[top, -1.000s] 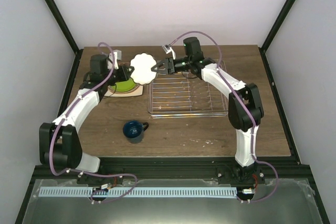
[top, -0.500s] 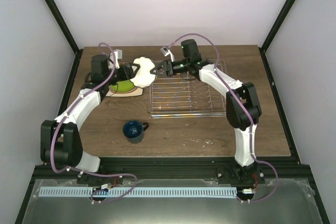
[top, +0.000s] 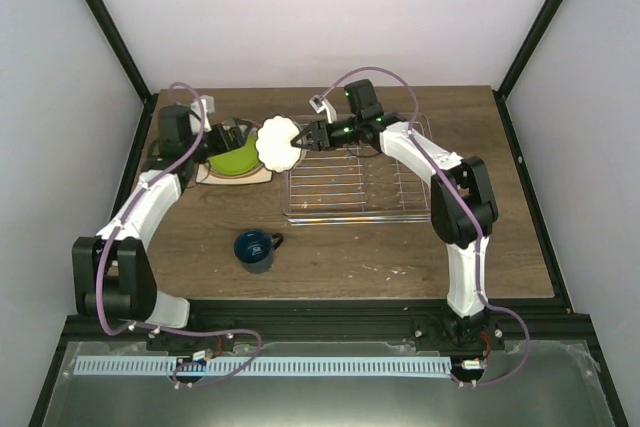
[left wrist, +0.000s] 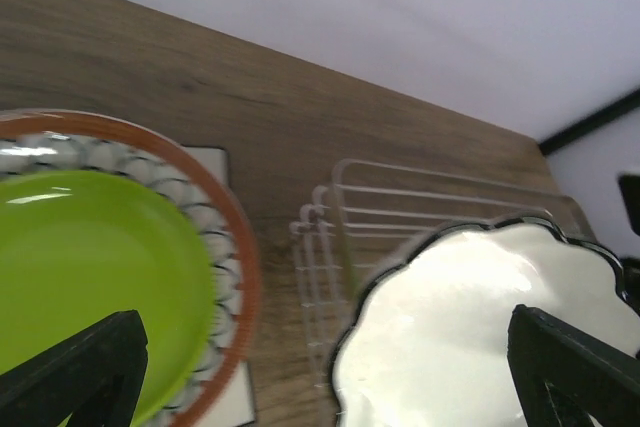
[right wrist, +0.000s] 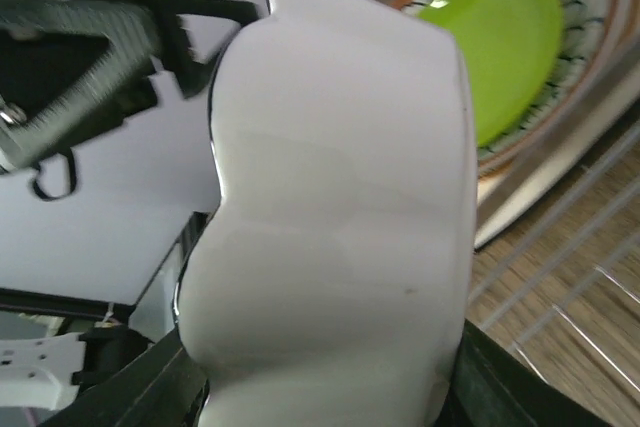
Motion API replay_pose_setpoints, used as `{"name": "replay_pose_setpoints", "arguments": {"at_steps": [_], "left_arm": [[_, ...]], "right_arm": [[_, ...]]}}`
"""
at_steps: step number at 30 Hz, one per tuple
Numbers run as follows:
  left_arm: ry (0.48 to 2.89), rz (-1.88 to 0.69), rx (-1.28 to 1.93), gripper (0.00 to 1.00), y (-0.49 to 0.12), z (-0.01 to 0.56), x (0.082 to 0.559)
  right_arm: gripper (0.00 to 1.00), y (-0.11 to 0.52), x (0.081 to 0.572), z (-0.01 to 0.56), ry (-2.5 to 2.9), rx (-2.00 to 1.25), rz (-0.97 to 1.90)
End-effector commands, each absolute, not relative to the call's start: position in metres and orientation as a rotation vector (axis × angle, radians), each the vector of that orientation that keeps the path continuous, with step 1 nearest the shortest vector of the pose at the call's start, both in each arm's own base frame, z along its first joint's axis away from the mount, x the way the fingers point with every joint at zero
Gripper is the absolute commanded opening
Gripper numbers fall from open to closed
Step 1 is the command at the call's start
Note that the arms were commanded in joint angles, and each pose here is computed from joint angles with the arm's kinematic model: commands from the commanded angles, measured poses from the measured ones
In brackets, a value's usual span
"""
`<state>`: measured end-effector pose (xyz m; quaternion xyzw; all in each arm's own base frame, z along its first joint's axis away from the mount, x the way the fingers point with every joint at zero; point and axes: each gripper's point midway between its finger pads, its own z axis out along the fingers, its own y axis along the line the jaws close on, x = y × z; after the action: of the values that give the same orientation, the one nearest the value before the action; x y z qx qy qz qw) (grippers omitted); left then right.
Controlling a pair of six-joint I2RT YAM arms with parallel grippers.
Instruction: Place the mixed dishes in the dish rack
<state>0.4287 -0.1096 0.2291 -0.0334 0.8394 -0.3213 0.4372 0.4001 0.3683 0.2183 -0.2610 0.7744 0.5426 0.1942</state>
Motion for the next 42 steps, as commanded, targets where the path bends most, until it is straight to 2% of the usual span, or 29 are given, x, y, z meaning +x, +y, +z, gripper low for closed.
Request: {"name": "replay_pose_setpoints", "arguments": {"at_steps": [1, 6, 13, 24, 34, 42], "left_arm": [[2.066, -0.635, -0.137, 1.0, -0.067, 0.252, 0.427], [2.105, -0.448, -0.216, 1.0, -0.03, 0.264, 0.425], [2.121, -0.4, -0.267, 1.0, -0.016, 0.263, 0.42], [2.151, -0.353, -0.281, 1.0, -0.009, 0.252, 0.414], [2.162, -0.343, -0.282, 1.0, -0.008, 0.247, 0.409], [2.172, -0.359, -0.279, 1.0, -0.009, 0.243, 0.408]], "right_arm": [[0.28, 0.357, 0.411, 0.277, 2.035, -0.803, 1.316], [0.28, 0.338, 0.416, 0.3, 2.028, -0.776, 1.1], [0.28, 0.311, 0.422, 0.32, 2.002, -0.706, 0.831], [0.26, 0.292, 0.437, 0.276, 2.068, -0.694, 0.171], [0.26, 0.296, 0.436, 0.255, 2.049, -0.713, -0.246], [0.26, 0.282, 0.447, 0.229, 2.082, -0.691, -0.469]]}}
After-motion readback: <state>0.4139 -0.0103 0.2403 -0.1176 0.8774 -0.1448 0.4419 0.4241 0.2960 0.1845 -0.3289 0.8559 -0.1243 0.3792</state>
